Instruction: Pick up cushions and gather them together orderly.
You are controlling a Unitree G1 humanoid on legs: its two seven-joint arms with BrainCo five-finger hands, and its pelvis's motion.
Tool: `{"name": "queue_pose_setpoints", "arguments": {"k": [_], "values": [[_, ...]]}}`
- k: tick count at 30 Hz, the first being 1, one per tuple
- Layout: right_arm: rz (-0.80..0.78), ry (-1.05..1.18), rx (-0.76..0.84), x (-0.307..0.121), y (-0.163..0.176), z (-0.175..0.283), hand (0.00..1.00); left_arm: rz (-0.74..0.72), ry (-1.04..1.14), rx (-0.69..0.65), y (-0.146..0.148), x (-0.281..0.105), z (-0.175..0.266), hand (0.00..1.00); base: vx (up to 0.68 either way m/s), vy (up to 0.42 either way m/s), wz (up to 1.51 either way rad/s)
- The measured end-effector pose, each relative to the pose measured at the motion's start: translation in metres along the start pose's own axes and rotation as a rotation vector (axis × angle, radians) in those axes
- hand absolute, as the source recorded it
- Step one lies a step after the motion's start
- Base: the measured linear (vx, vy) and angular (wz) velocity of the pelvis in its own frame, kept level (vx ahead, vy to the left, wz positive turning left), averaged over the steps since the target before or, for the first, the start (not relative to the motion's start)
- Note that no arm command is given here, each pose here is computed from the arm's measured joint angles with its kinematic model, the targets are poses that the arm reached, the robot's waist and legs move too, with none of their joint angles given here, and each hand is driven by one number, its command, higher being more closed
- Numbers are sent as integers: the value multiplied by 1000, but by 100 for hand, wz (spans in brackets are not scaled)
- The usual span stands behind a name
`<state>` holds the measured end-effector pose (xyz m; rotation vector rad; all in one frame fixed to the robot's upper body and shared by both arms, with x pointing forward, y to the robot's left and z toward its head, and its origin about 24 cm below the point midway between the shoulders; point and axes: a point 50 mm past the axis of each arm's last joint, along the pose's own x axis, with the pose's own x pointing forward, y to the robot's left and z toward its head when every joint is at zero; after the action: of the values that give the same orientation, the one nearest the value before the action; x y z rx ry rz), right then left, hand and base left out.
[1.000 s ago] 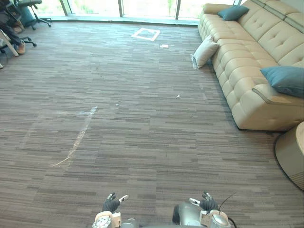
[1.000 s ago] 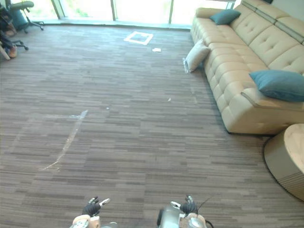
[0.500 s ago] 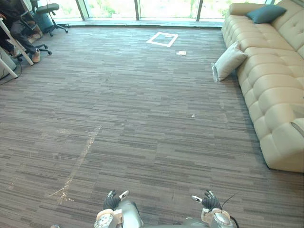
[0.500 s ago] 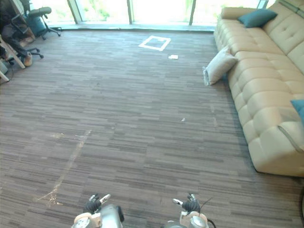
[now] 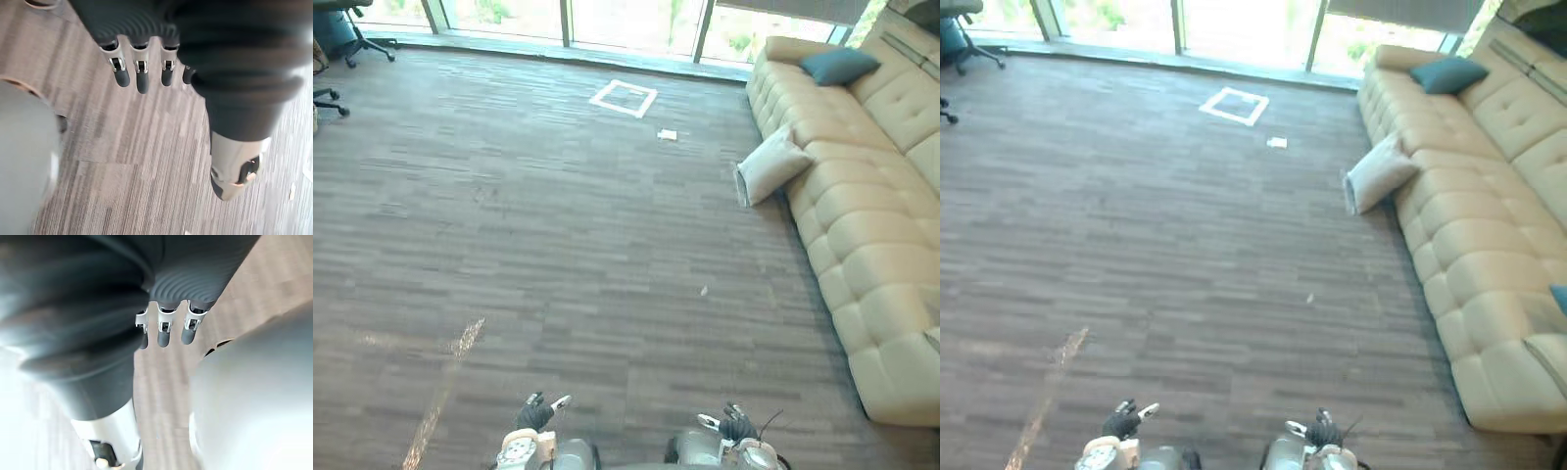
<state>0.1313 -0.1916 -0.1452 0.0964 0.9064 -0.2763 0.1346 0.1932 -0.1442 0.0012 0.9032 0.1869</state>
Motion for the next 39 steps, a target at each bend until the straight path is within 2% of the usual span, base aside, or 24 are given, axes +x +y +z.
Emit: {"name": "queue_pose_setpoints", "arguments": {"k": [5, 9, 11, 16, 18, 22, 27, 32, 39], "values": [[-6, -30, 15, 2, -2, 9, 0, -2, 25, 9, -2, -2, -7, 0, 660, -130, 25], [-11, -60, 23, 2, -6, 17, 0, -20, 45, -36, -16, -5, -15, 0, 821, -323, -5], [-18, -49, -14, 2, -11, 17, 0, 6, 32, -106, -12, -5, -13, 0, 737, -248, -32], [25, -23, -32, 0, 4, 8, 0, 47, -38, -138, 3, -7, -4, 0, 551, -108, -70], [25, -9, -37, 2, 6, 7, 0, 45, -54, -157, 1, -7, -1, 0, 617, 67, -100], [-5, 28, -72, 0, -6, -3, 0, 15, -56, -129, -6, -6, 0, 0, 534, 208, -85], [20, 74, -67, -5, 4, -19, 0, 25, -59, -80, 5, -4, 3, 0, 586, 268, -32], [16, 38, -81, -2, 1, -9, 0, -3, -2, -1, 3, -3, -6, 0, 582, 181, 1], [19, -15, -84, 4, 2, 10, 0, -3, 37, 0, 3, -6, -17, 0, 504, -73, 13]]}}
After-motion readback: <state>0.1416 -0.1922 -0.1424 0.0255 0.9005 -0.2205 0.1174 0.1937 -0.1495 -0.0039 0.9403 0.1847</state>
